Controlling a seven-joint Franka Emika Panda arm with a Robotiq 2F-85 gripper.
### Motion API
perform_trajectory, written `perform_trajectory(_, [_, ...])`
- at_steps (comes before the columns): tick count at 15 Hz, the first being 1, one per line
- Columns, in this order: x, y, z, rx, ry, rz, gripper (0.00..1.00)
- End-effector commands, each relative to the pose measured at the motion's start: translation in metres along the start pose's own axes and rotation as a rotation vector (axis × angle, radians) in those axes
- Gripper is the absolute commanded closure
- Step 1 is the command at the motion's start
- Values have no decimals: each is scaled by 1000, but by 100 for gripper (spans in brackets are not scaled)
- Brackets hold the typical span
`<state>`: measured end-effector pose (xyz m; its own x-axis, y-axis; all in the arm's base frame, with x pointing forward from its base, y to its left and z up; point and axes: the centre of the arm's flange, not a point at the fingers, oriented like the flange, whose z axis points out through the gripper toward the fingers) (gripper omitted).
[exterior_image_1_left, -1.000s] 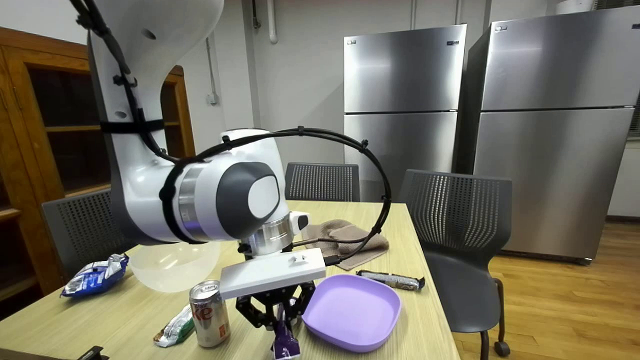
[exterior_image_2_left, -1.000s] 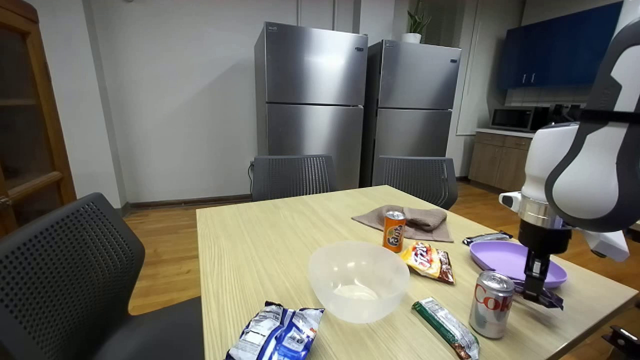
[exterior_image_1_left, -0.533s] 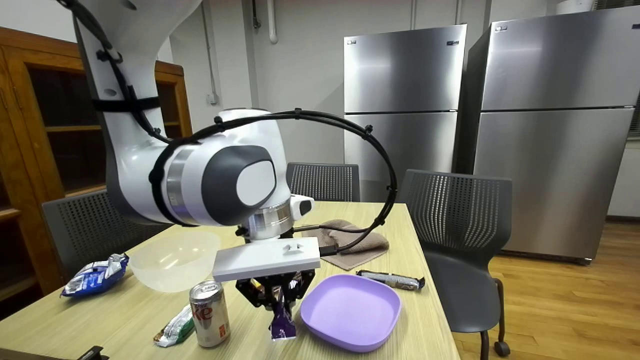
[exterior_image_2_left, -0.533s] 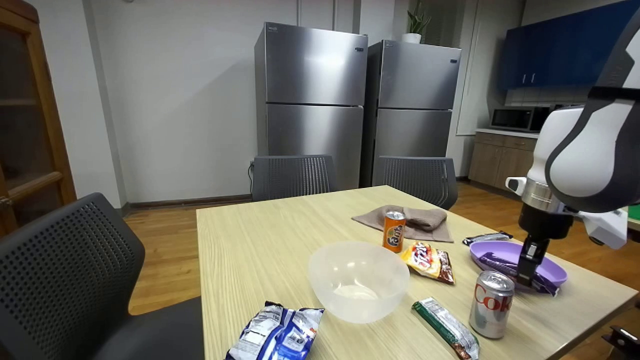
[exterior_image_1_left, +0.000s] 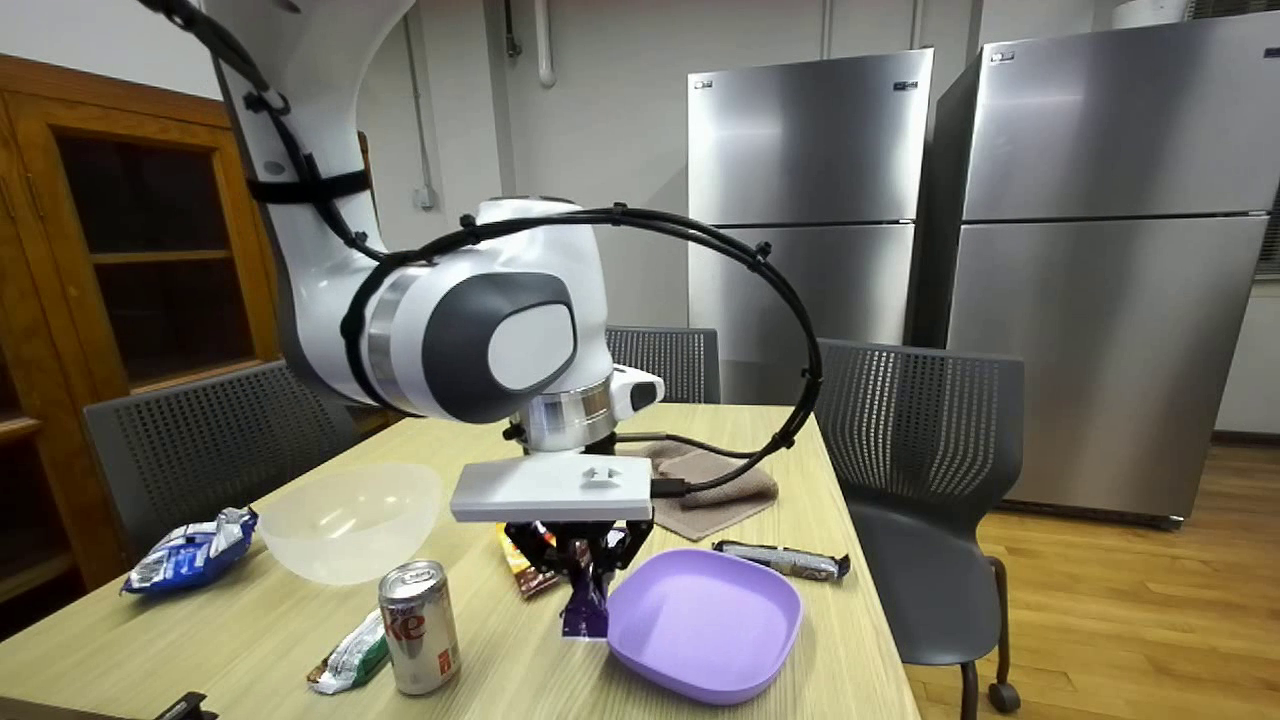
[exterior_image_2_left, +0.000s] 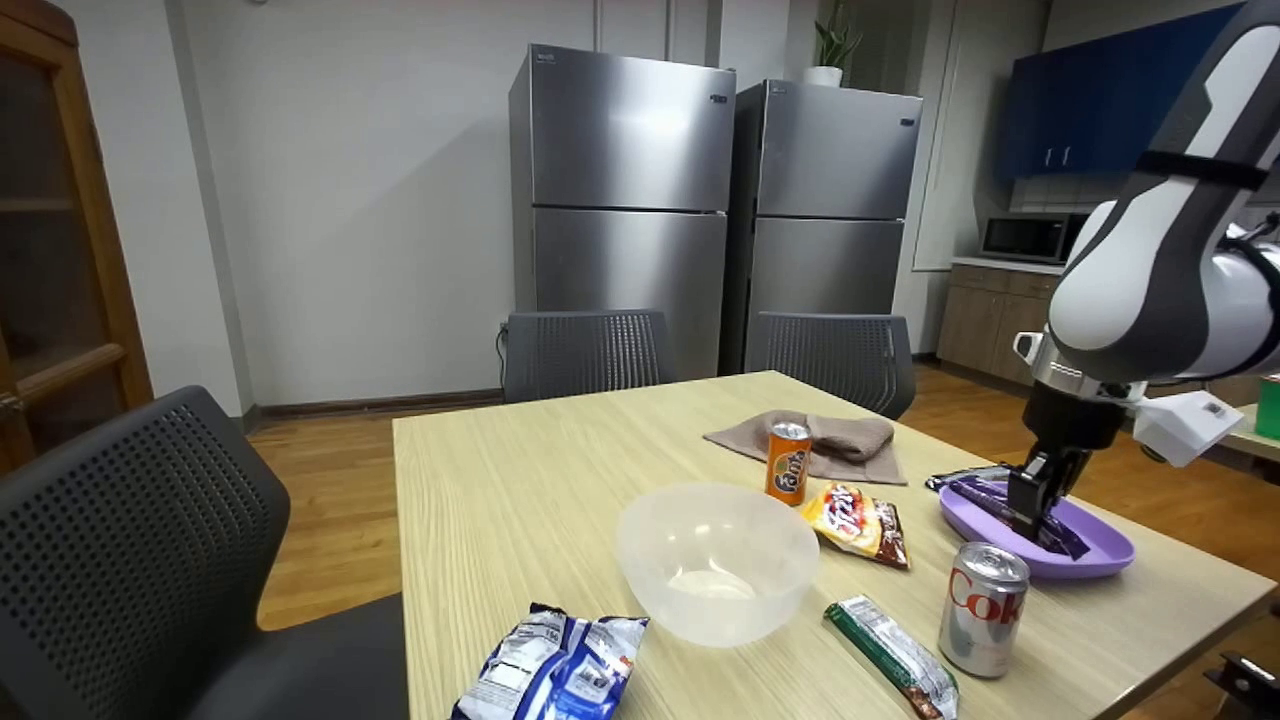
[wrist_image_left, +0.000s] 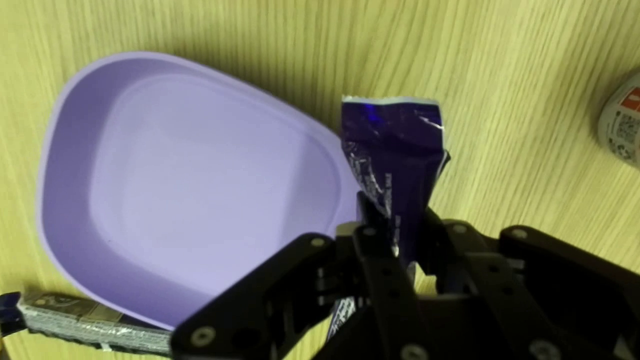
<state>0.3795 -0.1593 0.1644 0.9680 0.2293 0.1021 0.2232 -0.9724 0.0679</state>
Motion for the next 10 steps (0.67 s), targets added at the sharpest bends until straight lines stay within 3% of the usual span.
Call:
perform_trajectory(1, [23,25,-6,1,-7,59,96])
perform_trajectory(7, [51,46,12,10,-30,132,96])
perform_trajectory(10, [44,58,13,24,-54,192,96])
